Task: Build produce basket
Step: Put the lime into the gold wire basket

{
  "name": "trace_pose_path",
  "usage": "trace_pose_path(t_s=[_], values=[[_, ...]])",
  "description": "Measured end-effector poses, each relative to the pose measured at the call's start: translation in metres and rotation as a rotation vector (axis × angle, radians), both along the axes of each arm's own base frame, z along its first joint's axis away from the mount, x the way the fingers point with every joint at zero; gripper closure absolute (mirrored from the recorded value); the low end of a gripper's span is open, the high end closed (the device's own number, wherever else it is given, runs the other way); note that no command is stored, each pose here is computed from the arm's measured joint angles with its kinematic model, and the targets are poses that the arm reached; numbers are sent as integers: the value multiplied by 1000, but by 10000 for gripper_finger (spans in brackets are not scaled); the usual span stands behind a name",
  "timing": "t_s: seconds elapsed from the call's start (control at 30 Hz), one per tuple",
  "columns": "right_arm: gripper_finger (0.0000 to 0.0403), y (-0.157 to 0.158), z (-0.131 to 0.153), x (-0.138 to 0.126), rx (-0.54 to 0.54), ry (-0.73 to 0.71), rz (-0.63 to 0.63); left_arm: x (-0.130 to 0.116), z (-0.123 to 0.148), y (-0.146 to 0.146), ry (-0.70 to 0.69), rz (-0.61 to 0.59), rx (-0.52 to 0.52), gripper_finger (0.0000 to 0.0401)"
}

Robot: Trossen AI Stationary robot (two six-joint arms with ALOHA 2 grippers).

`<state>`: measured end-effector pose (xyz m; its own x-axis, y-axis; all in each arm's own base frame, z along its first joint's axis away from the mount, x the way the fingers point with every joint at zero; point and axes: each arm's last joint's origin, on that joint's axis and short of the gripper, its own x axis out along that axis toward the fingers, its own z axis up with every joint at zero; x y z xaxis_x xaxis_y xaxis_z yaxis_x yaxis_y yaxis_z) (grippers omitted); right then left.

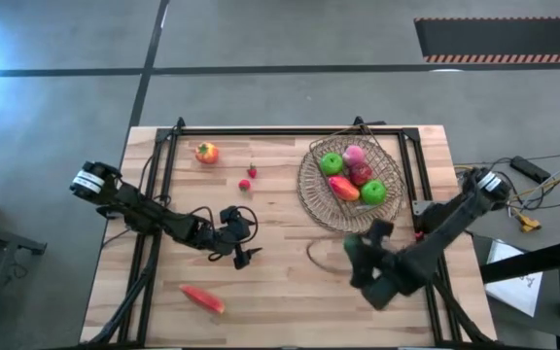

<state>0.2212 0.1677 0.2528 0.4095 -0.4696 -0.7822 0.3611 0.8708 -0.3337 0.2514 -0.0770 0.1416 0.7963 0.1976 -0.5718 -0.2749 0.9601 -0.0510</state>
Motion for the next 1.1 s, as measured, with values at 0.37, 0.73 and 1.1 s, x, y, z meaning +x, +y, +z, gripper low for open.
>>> trace_pose_path(t_s=[0.37, 0.73, 1.1], values=[[169, -147, 30, 37, 217, 164, -278, 0, 0, 0, -2, 0, -1, 17], [168, -236, 2, 31, 557, 292, -496, -1, -1, 0, -9, 0, -3, 17], [166, -233, -38, 31, 612, 450, -523, 0, -1, 0, -12, -9, 8, 17]])
